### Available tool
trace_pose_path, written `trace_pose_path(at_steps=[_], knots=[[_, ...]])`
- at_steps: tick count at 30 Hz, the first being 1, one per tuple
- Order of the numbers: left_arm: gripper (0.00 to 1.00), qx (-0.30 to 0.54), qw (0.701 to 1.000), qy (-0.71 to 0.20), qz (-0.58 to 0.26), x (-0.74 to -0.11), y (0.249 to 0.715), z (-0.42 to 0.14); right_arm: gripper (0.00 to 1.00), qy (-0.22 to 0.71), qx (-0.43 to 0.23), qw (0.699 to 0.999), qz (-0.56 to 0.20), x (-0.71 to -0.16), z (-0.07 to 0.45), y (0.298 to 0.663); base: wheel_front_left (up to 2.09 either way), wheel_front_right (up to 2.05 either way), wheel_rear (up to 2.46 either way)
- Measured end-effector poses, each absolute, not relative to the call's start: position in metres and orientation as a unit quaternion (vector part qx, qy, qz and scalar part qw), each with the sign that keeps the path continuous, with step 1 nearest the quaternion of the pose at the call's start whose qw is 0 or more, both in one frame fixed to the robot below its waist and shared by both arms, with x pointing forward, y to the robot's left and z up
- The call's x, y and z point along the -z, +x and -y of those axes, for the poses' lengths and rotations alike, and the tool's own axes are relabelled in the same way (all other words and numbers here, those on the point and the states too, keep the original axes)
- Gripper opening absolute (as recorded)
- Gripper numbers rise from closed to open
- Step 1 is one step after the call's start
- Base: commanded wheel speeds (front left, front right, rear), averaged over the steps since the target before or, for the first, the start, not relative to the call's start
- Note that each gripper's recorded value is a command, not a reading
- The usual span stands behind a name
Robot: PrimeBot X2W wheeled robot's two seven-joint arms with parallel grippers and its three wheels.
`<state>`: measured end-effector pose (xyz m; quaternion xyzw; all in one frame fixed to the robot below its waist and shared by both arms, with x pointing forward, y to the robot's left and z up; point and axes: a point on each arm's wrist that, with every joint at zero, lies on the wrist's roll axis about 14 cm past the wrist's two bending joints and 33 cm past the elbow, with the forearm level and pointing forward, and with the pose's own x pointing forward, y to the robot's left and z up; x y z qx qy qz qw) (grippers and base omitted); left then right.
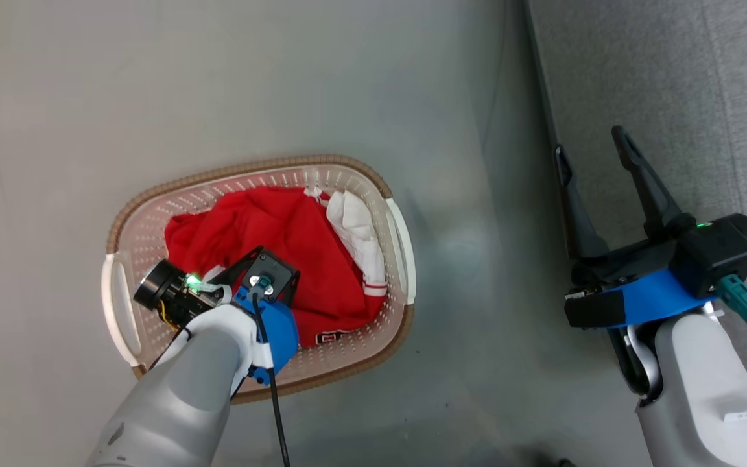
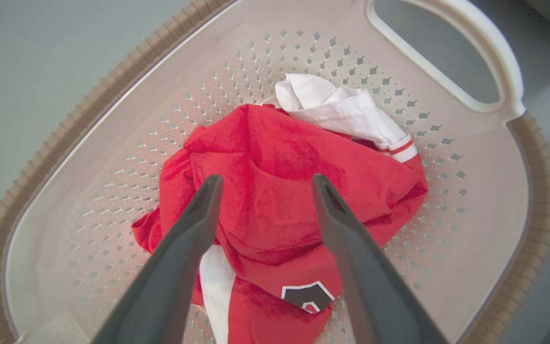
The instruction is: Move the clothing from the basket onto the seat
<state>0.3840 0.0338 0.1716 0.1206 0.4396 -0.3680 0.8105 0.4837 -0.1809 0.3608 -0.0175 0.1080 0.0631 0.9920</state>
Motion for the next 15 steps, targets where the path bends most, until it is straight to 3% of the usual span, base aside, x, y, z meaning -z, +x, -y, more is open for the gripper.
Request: trace_pose_path(at_steps=[15], knots=[[1.0, 0.415, 0.739, 0.159, -0.506, -0.102, 0.368, -0.034, 1.0, -0.027, -0.072, 0.985, -0.155, -0.298, 0.183, 0.493, 0.0, 0.0, 0.0]])
